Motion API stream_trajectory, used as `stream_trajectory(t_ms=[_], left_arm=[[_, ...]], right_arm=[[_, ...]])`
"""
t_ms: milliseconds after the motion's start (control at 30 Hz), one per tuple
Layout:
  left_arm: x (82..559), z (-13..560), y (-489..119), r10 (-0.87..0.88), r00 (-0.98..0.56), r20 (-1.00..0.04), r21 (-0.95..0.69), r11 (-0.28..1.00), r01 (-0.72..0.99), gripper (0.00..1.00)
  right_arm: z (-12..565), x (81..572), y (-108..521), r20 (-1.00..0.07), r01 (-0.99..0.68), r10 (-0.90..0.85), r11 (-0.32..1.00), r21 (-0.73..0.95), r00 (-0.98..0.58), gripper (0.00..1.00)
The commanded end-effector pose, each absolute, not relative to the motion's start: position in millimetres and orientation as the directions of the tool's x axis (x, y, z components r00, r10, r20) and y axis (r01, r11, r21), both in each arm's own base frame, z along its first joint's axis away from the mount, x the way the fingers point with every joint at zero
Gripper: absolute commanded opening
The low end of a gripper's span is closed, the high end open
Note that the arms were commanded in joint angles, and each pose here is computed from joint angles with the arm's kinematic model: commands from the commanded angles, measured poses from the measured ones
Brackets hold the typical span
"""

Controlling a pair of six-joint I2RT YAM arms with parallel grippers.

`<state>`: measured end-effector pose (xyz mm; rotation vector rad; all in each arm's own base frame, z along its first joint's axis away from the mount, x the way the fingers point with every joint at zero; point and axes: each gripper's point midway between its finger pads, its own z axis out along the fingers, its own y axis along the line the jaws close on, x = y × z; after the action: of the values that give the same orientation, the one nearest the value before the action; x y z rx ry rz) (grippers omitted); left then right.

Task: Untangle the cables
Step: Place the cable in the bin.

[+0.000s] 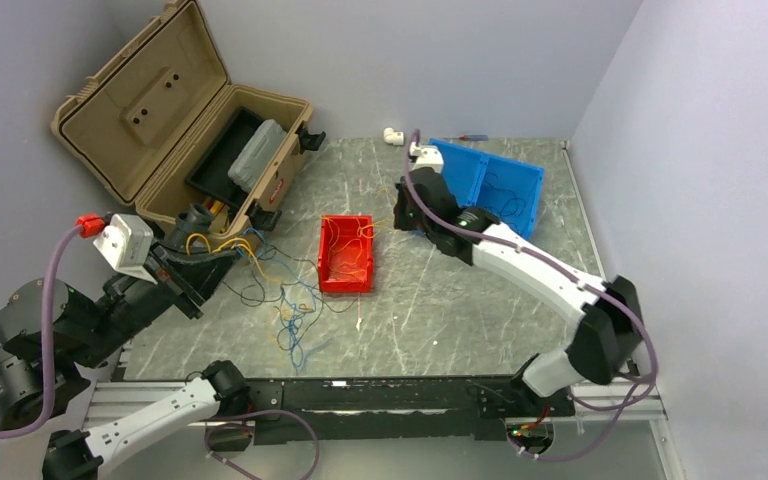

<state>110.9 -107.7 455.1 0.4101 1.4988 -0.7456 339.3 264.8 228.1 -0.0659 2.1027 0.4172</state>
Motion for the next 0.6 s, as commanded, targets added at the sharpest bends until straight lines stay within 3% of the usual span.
stream_trajectory(t_ms=[0,567], left_arm=[[103.8,454.5,-112.5,-0.154,-0.078,-0.985,-0.164,0.688,0.707,0.0],[104.5,433.7,-119.8,-0.07,-0.069,-0.995,-0.098,0.671,0.735,0.0]], right_arm=[[233.0,357.1,303.8,-0.84,-0.268,0.109,0.919,0.289,-0.532,0.0],[98.9,367.0,381.8,-0.681,-0.259,-0.083,0.952,0.161,-0.728,0.0]])
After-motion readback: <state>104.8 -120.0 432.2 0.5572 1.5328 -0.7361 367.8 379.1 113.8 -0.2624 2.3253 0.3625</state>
